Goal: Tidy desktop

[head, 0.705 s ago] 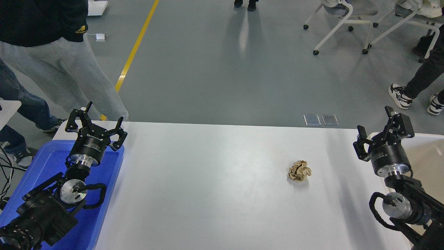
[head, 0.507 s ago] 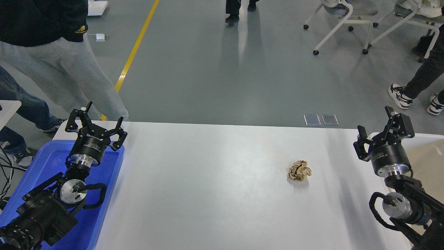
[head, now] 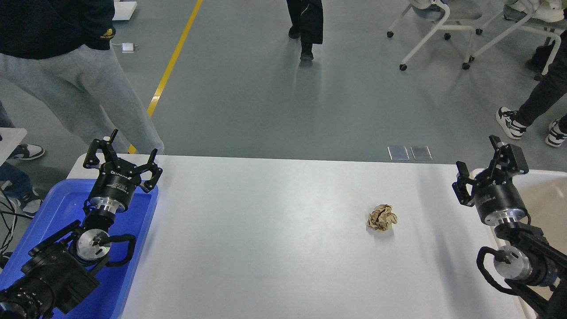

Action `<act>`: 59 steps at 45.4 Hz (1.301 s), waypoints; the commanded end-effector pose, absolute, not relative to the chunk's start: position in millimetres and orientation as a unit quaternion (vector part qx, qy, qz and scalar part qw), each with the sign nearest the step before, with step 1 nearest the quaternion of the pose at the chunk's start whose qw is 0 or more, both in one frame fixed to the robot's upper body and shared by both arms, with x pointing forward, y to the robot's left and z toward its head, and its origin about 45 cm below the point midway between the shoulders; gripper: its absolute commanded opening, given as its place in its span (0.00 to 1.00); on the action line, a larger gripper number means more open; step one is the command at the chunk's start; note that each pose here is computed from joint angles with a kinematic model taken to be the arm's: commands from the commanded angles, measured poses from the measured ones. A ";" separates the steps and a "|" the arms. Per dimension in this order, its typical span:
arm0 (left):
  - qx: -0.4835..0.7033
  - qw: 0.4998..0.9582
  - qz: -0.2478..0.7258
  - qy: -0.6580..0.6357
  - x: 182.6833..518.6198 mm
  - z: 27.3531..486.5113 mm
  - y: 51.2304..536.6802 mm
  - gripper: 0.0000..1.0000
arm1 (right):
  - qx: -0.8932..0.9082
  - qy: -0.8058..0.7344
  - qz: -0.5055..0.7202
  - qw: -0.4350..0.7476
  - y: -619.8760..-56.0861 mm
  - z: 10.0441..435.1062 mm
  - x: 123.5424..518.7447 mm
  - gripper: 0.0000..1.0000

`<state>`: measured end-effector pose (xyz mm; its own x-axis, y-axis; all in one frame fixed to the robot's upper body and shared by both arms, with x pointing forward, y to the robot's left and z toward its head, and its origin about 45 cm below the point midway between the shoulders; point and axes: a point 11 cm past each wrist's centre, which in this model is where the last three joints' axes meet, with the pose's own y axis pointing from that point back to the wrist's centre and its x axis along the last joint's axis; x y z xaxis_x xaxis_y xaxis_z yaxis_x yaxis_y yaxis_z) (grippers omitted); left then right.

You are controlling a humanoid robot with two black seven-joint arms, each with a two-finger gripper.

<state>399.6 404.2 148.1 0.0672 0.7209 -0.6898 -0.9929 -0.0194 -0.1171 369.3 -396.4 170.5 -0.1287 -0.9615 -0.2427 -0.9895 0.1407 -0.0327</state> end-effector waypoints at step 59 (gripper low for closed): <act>-0.305 0.664 0.645 0.223 399.6 148.2 404.1 1.00 | -0.806 0.234 -0.281 -0.465 -257.3 210.9 380.1 0.99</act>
<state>399.6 404.2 148.1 0.0670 0.7209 -0.6897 -0.9930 -0.0195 -0.1169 390.8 -288.4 238.8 0.6462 -0.4719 0.5998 -0.7628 -0.4234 0.4887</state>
